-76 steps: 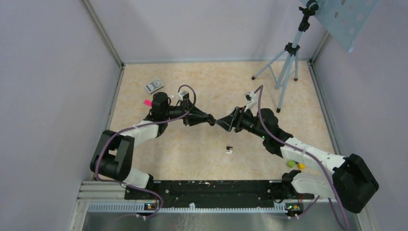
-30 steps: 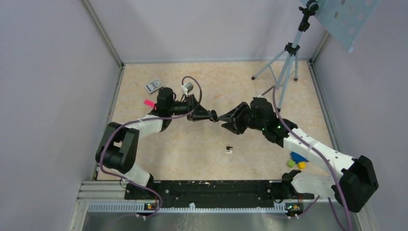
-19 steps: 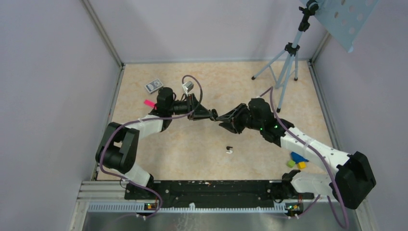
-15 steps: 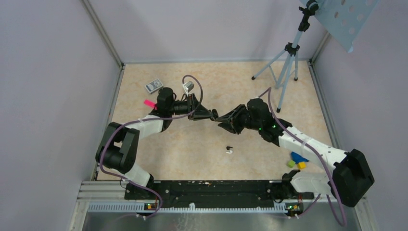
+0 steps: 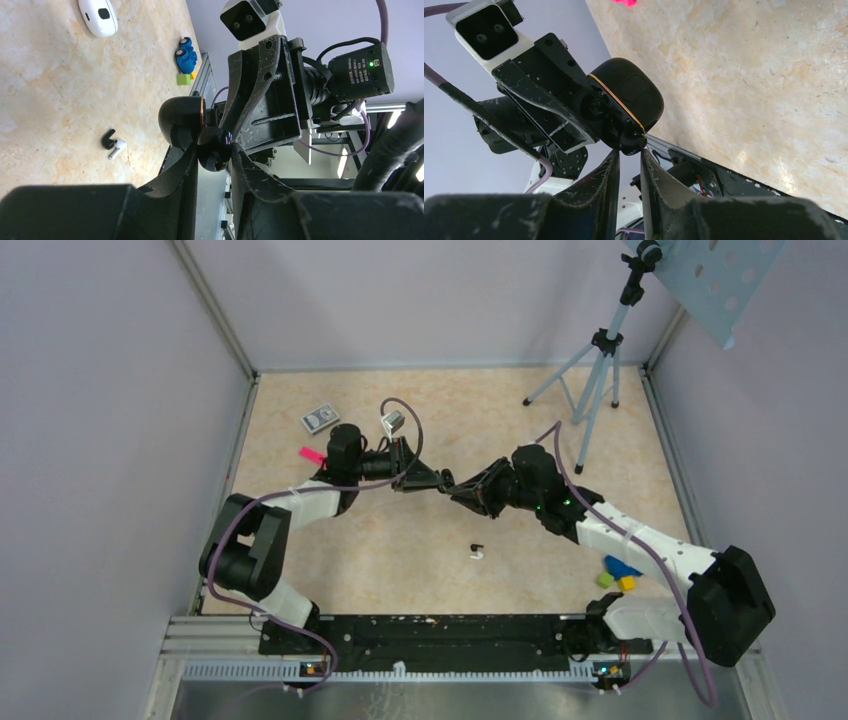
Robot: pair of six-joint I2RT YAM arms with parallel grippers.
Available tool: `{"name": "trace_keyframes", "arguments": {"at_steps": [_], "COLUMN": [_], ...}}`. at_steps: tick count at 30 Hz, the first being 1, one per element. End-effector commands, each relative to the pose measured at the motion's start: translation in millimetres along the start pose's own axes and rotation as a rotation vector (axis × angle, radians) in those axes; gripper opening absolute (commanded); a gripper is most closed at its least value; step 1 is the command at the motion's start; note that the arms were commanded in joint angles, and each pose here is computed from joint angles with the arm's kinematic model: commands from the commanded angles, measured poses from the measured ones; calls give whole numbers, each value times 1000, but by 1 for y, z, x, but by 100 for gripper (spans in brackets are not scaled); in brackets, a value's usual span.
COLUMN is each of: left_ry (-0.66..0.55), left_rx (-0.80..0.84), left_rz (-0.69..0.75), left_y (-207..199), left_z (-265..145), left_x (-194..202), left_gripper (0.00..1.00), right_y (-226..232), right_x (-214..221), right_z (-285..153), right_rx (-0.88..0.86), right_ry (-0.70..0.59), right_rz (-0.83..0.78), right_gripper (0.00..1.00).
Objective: Insert the wireless bluetooth earbuds into the charging case
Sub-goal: Adjust the left earbud in the left side groove of the charging case.
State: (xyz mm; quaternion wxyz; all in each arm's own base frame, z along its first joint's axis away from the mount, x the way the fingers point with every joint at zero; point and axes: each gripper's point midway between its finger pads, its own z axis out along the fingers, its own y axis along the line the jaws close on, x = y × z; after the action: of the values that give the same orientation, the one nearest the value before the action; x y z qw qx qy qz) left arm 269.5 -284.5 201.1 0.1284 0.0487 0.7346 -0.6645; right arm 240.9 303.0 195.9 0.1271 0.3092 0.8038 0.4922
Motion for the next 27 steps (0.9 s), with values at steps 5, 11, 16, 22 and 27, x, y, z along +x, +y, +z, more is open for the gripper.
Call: {"name": "trace_keyframes", "arguments": {"at_steps": [5, 11, 16, 22, 27], "left_ry": [16, 20, 19, 28, 36], "left_rx": [23, 23, 26, 31, 32], "left_rz": [28, 26, 31, 33, 32], "left_y": [1, 1, -1, -2, -2], "left_z": [0, -2, -2, -1, -1], "left_x": [7, 9, 8, 9, 11], "left_gripper": [0, 0, 0, 0, 0], "right_y": [6, 2, 2, 3, 1], "right_x": [-4, -4, -5, -6, -7], "right_z": [-4, -3, -2, -2, -1], "right_rx": [-33, -19, -13, -6, 2], "right_ry": [-12, -15, -17, -21, -24], "right_rz": [3, -9, -21, -45, -54], "right_gripper": [17, 18, 21, 21, 20]}}
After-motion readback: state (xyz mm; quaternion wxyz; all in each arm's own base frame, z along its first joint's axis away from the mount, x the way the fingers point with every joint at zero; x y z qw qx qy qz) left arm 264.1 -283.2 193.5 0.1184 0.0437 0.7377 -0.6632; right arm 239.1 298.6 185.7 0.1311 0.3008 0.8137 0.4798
